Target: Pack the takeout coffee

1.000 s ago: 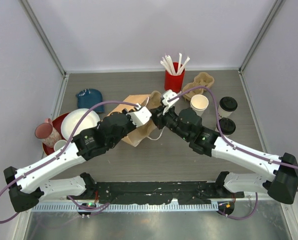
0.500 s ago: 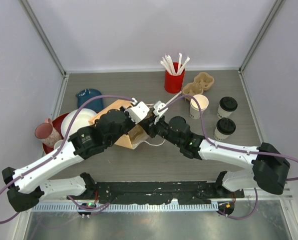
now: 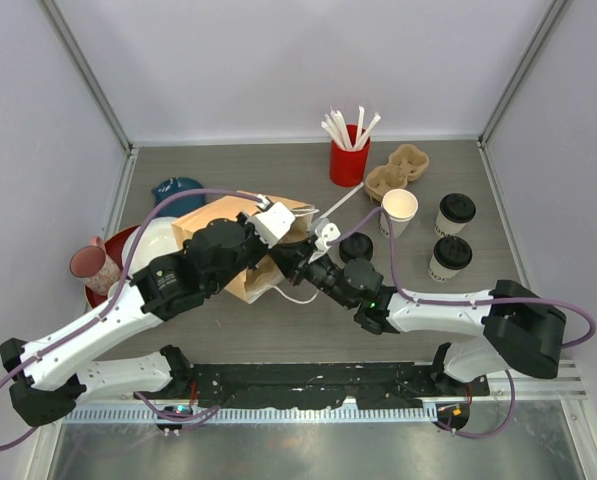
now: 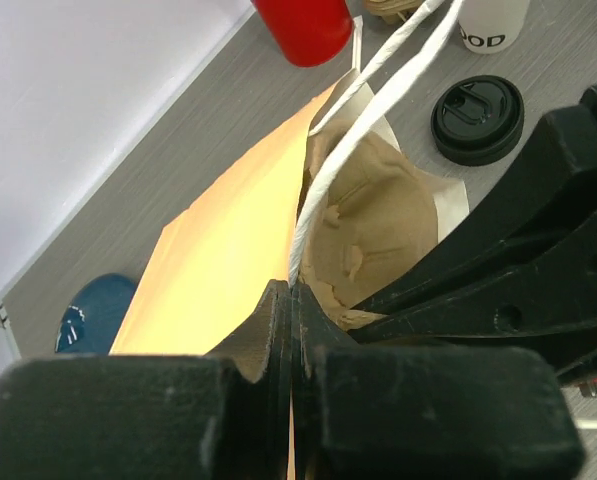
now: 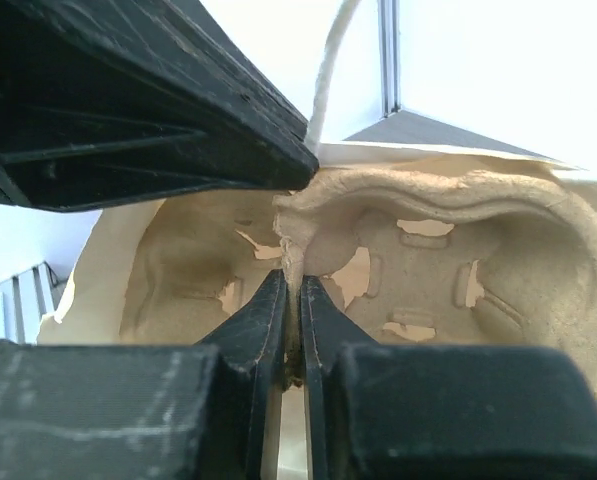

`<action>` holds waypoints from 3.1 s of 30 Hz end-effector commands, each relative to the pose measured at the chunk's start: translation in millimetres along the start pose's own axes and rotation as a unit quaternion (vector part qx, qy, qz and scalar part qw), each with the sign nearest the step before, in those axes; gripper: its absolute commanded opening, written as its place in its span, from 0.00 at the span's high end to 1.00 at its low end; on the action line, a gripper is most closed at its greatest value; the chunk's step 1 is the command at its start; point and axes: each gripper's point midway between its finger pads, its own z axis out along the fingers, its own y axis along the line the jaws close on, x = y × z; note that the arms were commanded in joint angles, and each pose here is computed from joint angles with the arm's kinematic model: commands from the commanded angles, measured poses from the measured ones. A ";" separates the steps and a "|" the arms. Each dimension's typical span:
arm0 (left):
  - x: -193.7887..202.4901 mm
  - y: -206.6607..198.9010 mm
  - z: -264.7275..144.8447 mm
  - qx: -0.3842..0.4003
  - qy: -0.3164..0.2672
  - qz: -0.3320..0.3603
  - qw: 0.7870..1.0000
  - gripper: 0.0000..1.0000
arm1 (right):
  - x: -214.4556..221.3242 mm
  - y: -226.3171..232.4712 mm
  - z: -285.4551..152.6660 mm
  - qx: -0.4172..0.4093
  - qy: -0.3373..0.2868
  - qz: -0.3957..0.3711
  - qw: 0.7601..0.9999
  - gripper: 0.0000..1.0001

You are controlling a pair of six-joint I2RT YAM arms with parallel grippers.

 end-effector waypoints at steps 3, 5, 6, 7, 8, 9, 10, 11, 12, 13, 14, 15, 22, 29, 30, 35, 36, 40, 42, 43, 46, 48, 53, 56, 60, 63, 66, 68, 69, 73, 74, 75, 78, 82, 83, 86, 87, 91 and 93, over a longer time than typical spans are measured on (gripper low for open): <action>-34.3 2.8 -5.4 0.003 -0.068 -0.050 0.996 1.00 | -16.9 -17.3 -5.8 0.063 -0.091 0.070 0.991 0.99; -31.6 0.4 -4.8 0.007 -0.068 -0.046 0.997 1.00 | -0.8 -21.6 -2.4 0.075 -0.058 0.050 0.994 0.99; -28.5 -4.6 -2.4 0.016 -0.068 -0.045 0.997 1.00 | 10.7 -23.6 0.3 0.079 -0.047 0.044 0.995 0.99; -28.1 -7.4 -1.5 0.021 -0.070 -0.046 0.996 1.00 | 15.5 -25.3 0.1 0.083 -0.048 0.044 0.994 0.99; -29.4 -9.1 0.0 0.024 -0.074 -0.049 0.996 1.00 | 8.9 -23.9 2.1 0.079 -0.069 0.053 0.993 0.99; -27.8 -12.4 2.3 0.028 -0.073 -0.050 0.996 1.00 | 8.7 -22.5 3.6 0.075 -0.074 0.058 0.993 0.99; -30.5 -14.7 2.4 0.033 -0.078 -0.051 0.995 1.00 | 8.6 -17.7 9.7 0.065 -0.076 0.066 0.993 0.99; -33.5 -15.3 2.9 0.033 -0.084 -0.053 0.994 1.00 | 6.6 -15.3 13.4 0.062 -0.079 0.071 0.992 0.99; -35.6 -15.9 2.8 0.035 -0.087 -0.054 0.994 1.00 | 5.0 -13.5 16.6 0.060 -0.082 0.072 0.992 0.99; -37.5 -18.5 2.7 0.042 -0.090 -0.054 0.994 1.00 | 4.8 -13.1 21.8 0.061 -0.085 0.073 0.992 0.99; -40.5 -18.9 1.3 0.045 -0.095 -0.056 0.993 1.00 | 1.0 -13.7 22.9 0.062 -0.095 0.072 0.991 0.99; -41.5 -19.8 0.3 0.049 -0.097 -0.059 0.992 1.00 | 2.4 -16.1 24.3 0.068 -0.096 0.066 0.991 0.99; -40.6 -20.2 -4.6 0.053 -0.097 -0.072 0.991 1.00 | 40.2 -43.5 33.9 0.123 -0.054 -0.001 0.991 0.99; -32.3 -15.1 -3.7 0.042 -0.091 -0.015 0.995 1.00 | 62.3 -45.0 36.7 0.121 -0.045 0.013 0.991 0.99; -21.4 -16.4 -1.0 0.040 -0.078 0.002 0.996 1.00 | 65.6 -46.0 35.6 0.124 -0.041 0.011 0.991 0.99; 51.5 -21.8 18.1 0.009 0.005 0.068 0.998 1.00 | 102.9 -53.6 26.4 0.143 0.000 0.023 0.989 0.99; 56.6 -21.2 20.9 0.003 0.016 0.072 0.997 1.00 | 114.7 -54.2 24.3 0.144 0.009 0.026 0.989 0.99; 72.3 -19.7 24.1 -0.007 0.050 0.086 0.995 0.85 | 130.6 -52.5 25.4 0.145 0.012 0.042 0.989 0.99; 79.2 -19.4 24.4 -0.010 0.059 0.099 0.993 0.73 | 129.7 -52.0 31.0 0.144 0.007 0.042 0.989 0.99; 85.1 -16.9 24.5 -0.018 0.067 0.106 0.992 0.59 | 134.0 -50.0 33.3 0.139 0.011 0.041 0.989 0.99; 99.9 -12.7 24.6 -0.032 0.092 0.127 0.987 0.41 | 133.8 -46.8 39.6 0.132 0.007 0.046 0.990 0.99; 113.0 -11.4 24.1 -0.038 0.110 0.143 0.983 0.34 | 133.2 -44.6 40.5 0.128 0.004 0.053 0.990 0.99; 137.7 -14.8 22.8 -0.039 0.132 0.157 0.978 0.26 | 136.7 -44.5 39.1 0.128 0.007 0.058 0.990 0.99; 152.0 -15.3 28.9 -0.044 0.145 0.189 0.970 0.25 | 138.4 -42.5 39.5 0.123 0.007 0.063 0.990 0.99; 155.3 -16.5 40.1 -0.055 0.139 0.211 0.966 0.48 | 138.9 -40.4 40.4 0.118 0.006 0.069 0.991 0.99; 151.3 -15.4 41.0 -0.054 0.133 0.217 0.965 0.97 | 137.9 -40.7 40.2 0.118 0.004 0.069 0.991 0.99; 143.1 -10.3 37.2 -0.066 0.125 0.203 0.969 1.00 | 134.5 -40.4 40.5 0.116 -0.003 0.064 0.991 0.99; 133.5 -13.4 33.9 -0.058 0.113 0.154 0.980 1.00 | 128.2 -39.2 41.3 0.110 -0.011 0.051 0.993 0.99; 124.4 -13.1 27.4 -0.046 0.113 0.136 0.983 1.00 | 121.9 -38.8 41.9 0.107 -0.020 0.044 0.993 0.99; 88.6 -28.0 6.5 0.021 0.063 0.029 0.997 1.00 | 88.5 -35.0 43.4 0.093 -0.067 0.004 0.993 0.99; 85.0 -29.0 2.8 0.027 0.060 0.019 0.998 1.00 | 73.6 -34.3 41.1 0.087 -0.089 -0.016 0.992 0.99; 75.2 -27.9 -0.9 0.030 0.049 0.002 0.998 1.00 | 66.5 -33.0 39.6 0.084 -0.098 -0.023 0.991 0.99; 64.4 -27.0 -10.4 0.042 0.037 -0.020 0.998 1.00 | 45.5 -30.9 37.0 0.080 -0.113 -0.055 0.989 0.99; 55.7 -32.3 -20.0 0.068 0.029 -0.050 0.996 1.00 | 31.4 -35.0 34.3 0.090 -0.112 -0.091 0.985 0.99; 50.4 -31.8 -22.8 0.070 0.020 -0.058 0.996 1.00 | 36.2 -37.8 35.1 0.095 -0.097 -0.098 0.986 0.99; 34.9 -30.4 -25.5 0.070 0.003 -0.093 0.993 1.00 | 41.9 -40.1 41.9 0.103 -0.073 -0.107 0.986 0.99; 30.7 -34.2 -26.2 0.082 -0.001 -0.099 0.992 1.00 | 48.5 -41.1 42.9 0.103 -0.071 -0.105 0.987 0.99; 9.1 -46.5 -34.0 0.124 -0.022 -0.157 0.980 1.00 | 51.1 -44.4 49.7 0.112 -0.096 -0.082 0.986 0.99; 2.4 -39.5 -34.5 0.112 -0.031 -0.170 0.979 1.00 | 49.8 -44.9 49.2 0.113 -0.103 -0.084 0.985 0.99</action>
